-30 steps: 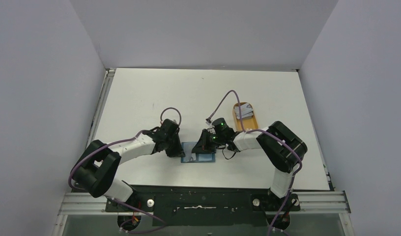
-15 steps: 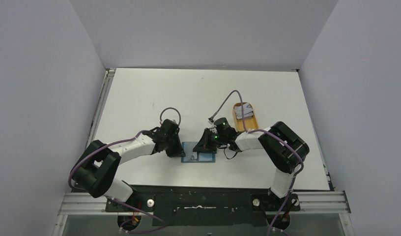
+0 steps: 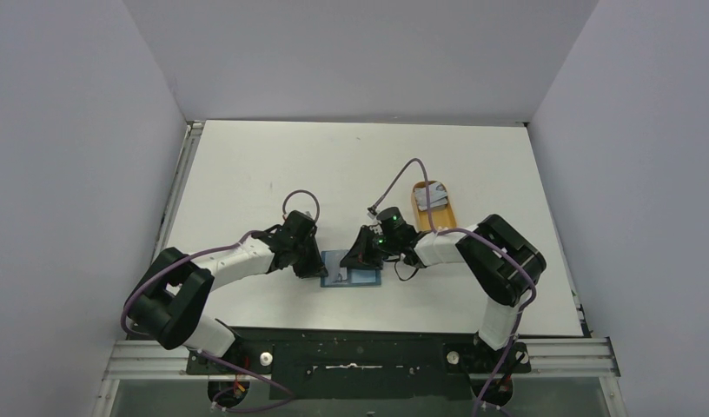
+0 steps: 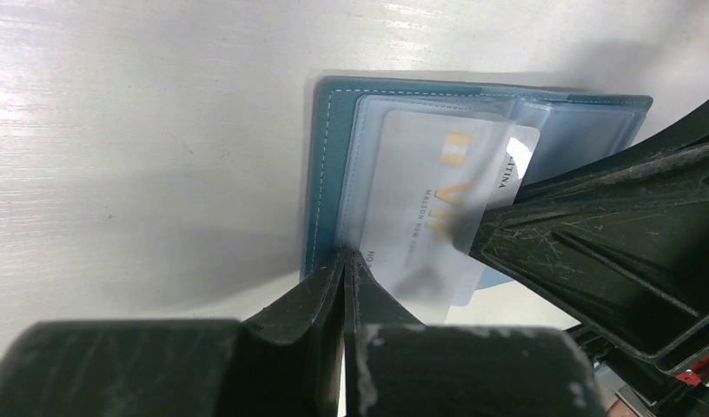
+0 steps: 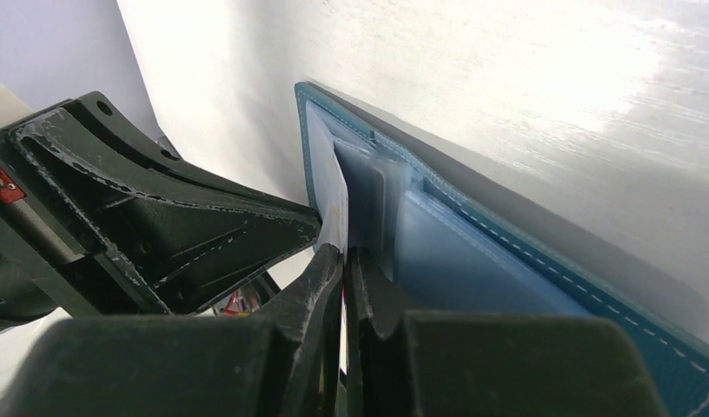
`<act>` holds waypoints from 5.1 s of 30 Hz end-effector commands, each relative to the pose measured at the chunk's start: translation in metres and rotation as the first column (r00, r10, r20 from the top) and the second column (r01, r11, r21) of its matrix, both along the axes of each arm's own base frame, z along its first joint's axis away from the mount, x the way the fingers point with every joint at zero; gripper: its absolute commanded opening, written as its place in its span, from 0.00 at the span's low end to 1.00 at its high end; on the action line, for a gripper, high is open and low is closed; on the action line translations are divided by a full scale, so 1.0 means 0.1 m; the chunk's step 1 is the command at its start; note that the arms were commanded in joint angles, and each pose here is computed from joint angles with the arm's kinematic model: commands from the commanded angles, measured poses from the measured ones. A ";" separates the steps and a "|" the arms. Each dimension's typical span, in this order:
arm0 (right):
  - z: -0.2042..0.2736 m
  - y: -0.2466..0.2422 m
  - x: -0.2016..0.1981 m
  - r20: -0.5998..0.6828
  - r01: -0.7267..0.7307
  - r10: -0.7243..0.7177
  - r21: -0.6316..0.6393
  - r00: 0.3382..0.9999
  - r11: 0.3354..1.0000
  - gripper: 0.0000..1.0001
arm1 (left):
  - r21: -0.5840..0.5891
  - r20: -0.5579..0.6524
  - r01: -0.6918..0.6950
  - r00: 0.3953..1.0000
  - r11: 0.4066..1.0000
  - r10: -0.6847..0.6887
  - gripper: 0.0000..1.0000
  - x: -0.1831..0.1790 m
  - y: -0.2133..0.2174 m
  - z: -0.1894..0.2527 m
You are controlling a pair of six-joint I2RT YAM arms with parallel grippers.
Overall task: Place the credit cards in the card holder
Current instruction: Insert the credit card into the card holder.
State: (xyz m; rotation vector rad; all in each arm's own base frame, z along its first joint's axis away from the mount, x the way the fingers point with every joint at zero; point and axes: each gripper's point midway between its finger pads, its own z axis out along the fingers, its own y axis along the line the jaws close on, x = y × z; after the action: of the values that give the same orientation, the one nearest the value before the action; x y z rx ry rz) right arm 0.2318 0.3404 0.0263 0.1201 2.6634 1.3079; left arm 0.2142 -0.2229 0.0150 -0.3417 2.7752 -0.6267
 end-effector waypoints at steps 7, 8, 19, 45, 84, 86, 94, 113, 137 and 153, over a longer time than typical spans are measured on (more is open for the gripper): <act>-0.13 0.03 0.04 0.022 0.009 -0.008 -0.066 1.000 0.998 0.00 | 0.019 0.003 0.006 1.000 1.000 -0.006 0.19 -0.03 0.05 -0.01; -0.14 0.03 0.03 0.020 0.005 -0.004 -0.070 1.000 0.998 0.00 | 0.018 0.005 0.006 1.000 1.000 -0.006 0.23 -0.02 0.05 0.01; -0.11 0.00 0.00 0.032 -0.022 0.025 -0.089 0.999 0.996 0.00 | -0.002 0.058 0.006 0.998 1.000 -0.006 0.45 0.05 0.06 0.25; 0.25 -0.08 0.02 0.103 0.003 0.008 -0.107 0.995 0.994 0.58 | 0.011 0.040 0.017 0.999 1.000 -0.018 0.46 0.19 0.02 0.16; 0.22 -0.11 -0.07 0.259 -0.066 0.196 -0.438 0.946 0.897 0.62 | -0.112 0.023 0.031 0.999 0.993 -0.028 0.47 0.26 -0.25 0.15; 0.29 -0.16 -0.03 0.279 -0.027 0.165 -0.439 0.946 0.898 0.63 | -0.105 0.029 0.023 0.999 0.994 -0.020 0.47 0.27 -0.22 0.16; 0.52 -0.23 0.05 0.331 0.042 0.114 -0.429 0.937 0.902 0.64 | -0.099 0.020 0.021 1.000 0.995 -0.019 0.48 0.28 -0.21 0.13; 0.33 -0.42 0.40 0.286 0.074 0.078 -0.485 0.955 0.872 0.11 | -0.099 0.046 -0.013 0.999 0.995 0.017 0.46 0.26 -0.08 0.29; 0.04 -0.35 0.33 0.212 -0.010 0.140 -0.520 0.967 0.854 0.04 | -0.049 -0.013 -0.037 0.999 0.998 0.036 0.33 0.21 0.03 0.06; 0.36 -0.42 0.41 0.330 0.100 0.091 -0.520 0.940 0.849 0.04 | -0.067 -0.021 -0.033 0.999 0.997 0.032 0.26 0.24 0.00 0.03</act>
State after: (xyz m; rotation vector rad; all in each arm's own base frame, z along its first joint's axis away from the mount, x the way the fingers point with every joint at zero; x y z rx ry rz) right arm 0.2553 0.2998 0.0251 -0.2181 2.7245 0.4700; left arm 0.2293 -0.2225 0.0169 -0.4143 2.7876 -0.7118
